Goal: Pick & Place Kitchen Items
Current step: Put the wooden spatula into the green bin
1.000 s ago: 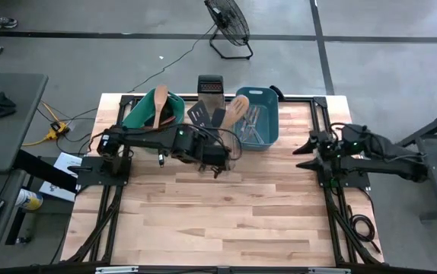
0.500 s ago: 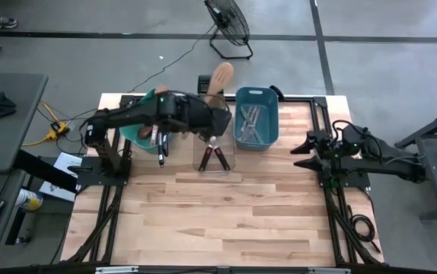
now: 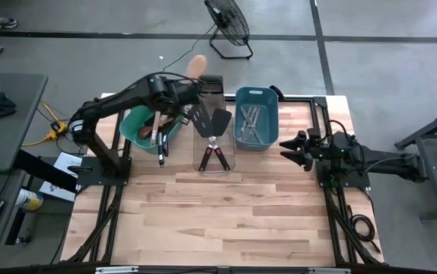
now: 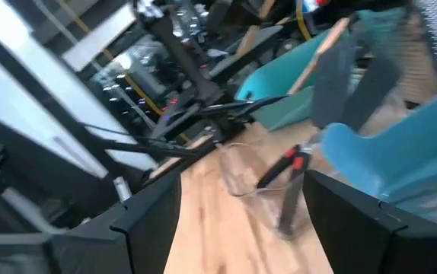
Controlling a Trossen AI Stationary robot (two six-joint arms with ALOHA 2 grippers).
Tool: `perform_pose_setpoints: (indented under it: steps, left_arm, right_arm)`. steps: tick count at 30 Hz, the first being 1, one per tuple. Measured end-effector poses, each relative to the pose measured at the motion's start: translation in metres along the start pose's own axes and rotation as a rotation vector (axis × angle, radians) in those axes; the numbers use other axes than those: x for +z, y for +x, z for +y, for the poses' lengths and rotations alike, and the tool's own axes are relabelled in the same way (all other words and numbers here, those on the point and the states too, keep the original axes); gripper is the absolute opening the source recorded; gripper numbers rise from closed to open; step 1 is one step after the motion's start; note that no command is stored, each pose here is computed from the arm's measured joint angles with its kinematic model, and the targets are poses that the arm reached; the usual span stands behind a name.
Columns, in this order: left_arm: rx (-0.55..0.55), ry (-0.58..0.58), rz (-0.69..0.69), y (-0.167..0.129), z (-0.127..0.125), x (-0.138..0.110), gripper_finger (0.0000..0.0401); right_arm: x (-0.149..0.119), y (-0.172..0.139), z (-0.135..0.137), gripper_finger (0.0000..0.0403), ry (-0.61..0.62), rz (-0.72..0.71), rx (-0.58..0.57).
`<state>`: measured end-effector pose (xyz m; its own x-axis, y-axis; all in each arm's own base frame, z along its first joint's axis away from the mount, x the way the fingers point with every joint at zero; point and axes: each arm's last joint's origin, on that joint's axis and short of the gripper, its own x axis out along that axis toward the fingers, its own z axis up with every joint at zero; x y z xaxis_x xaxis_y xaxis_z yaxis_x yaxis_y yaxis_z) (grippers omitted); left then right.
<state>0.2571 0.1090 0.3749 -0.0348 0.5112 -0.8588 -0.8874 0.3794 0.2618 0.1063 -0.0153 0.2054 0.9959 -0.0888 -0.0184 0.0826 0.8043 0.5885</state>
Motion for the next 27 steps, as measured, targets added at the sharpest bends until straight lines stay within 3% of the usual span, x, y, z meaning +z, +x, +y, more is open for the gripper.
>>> perform_pose_setpoints:
  steps: [5, 9, 16, 27]
  left_arm:
    - [0.078, -0.077, 0.101, 0.028, 0.025, -0.023, 0.008]
    - [0.078, -0.146, 0.123, 0.044, 0.033, -0.044, 0.008]
    - [0.055, -0.259, 0.126, 0.08, 0.036, -0.069, 0.008]
    - [0.031, -0.305, 0.205, 0.122, 0.029, -0.092, 0.0081]
  right_arm:
    - [0.001, 0.0, -0.002, 0.0267, -0.008, -0.04, -0.057]
    - [0.001, 0.0, -0.003, 0.0267, -0.008, -0.058, -0.087]
    - [0.001, 0.0, -0.004, 0.0267, -0.022, -0.059, -0.11]
    - [-0.005, 0.002, -0.006, 0.0267, 0.037, 0.023, -0.095]
